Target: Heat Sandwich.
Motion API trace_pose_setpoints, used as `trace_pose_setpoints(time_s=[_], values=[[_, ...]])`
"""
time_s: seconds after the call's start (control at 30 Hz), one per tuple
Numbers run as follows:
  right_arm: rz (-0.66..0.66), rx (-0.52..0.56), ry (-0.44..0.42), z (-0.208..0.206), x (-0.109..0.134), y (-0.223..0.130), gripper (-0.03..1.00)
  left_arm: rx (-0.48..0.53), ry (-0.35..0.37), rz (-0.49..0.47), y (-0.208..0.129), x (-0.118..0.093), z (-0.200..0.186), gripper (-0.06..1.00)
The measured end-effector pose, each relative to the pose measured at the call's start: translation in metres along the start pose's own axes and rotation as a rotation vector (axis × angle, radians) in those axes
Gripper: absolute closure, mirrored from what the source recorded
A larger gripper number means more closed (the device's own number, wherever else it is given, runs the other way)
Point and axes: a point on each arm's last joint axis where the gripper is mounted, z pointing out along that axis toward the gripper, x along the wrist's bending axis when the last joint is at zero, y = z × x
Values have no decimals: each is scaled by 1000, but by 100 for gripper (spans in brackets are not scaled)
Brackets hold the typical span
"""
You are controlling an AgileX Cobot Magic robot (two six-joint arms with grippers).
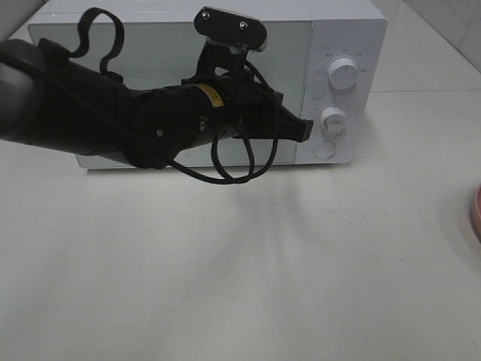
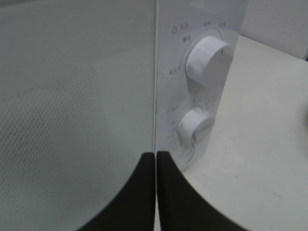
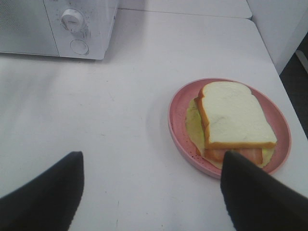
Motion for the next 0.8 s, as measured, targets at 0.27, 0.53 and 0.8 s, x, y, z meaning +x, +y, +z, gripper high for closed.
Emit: trace_pose_setpoints(time_s=[0.27, 0.53, 0.8], values=[[0, 0, 0, 0, 0, 0, 20, 194, -53, -5, -2, -3, -25, 82], [0, 0, 0, 0, 0, 0, 20, 474, -127, -18, -7, -10, -51, -1], [0, 0, 0, 0, 0, 0, 20, 748, -149, 22, -12, 1, -80, -5]])
